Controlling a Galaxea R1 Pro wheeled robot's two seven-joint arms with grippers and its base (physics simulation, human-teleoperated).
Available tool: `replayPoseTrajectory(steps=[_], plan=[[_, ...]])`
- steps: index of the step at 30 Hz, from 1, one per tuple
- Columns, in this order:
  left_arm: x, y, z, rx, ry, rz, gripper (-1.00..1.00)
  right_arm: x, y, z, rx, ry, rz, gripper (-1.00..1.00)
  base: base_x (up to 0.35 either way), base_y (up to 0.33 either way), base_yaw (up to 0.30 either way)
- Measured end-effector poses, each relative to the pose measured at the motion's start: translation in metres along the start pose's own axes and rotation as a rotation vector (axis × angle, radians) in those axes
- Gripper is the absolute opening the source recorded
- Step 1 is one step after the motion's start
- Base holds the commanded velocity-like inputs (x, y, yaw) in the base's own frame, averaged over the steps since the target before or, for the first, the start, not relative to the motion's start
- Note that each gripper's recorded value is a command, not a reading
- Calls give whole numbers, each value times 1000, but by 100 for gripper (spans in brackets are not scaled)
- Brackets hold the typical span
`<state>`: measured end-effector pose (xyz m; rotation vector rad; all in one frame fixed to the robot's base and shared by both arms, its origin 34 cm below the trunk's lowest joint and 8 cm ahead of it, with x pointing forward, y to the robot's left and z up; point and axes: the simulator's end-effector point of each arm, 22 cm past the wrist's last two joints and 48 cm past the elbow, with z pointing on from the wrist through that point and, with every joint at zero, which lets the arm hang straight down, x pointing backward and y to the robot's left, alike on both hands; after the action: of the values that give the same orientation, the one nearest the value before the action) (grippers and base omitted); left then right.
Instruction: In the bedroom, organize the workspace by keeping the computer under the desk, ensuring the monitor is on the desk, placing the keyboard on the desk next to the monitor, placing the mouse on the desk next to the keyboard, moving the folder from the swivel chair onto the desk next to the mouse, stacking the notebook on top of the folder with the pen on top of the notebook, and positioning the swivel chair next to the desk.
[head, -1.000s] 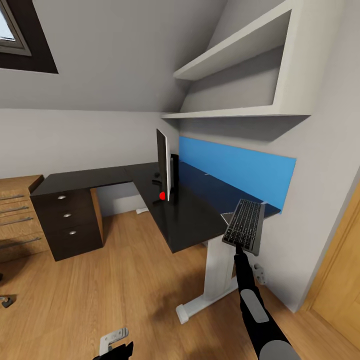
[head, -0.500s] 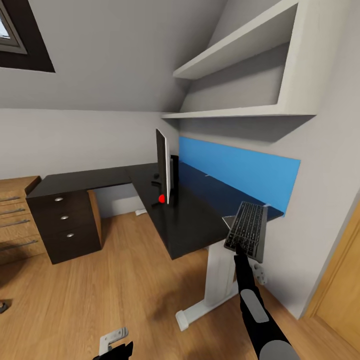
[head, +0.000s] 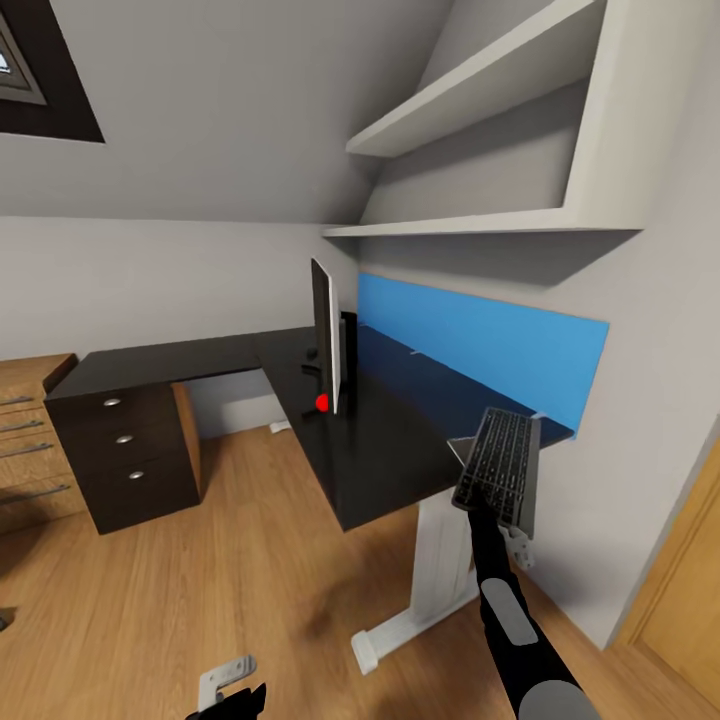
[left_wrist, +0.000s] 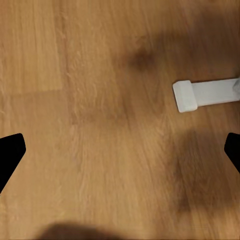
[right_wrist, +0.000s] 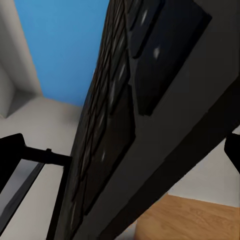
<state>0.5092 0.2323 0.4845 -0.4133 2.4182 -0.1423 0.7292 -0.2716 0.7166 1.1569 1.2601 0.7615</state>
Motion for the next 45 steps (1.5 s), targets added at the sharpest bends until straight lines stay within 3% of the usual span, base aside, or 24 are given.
replayPoseTrajectory(steps=[18,19,34,45], plan=[[6,3,1,-6,13,2,100,-1,0,0,-1,-3,-1,100,12,0,0],[6,3,1,-6,13,2,100,-1,0,0,-1,-3,-1,-100,0,0,0],[6,3,1,-6,13,2,100,-1,2,0,-5,-3,-8,-100,0,0,0],[0,2,-12,-16,36,1,100,-11,30,3,-21,-10,-3,-100,0,0,0]])
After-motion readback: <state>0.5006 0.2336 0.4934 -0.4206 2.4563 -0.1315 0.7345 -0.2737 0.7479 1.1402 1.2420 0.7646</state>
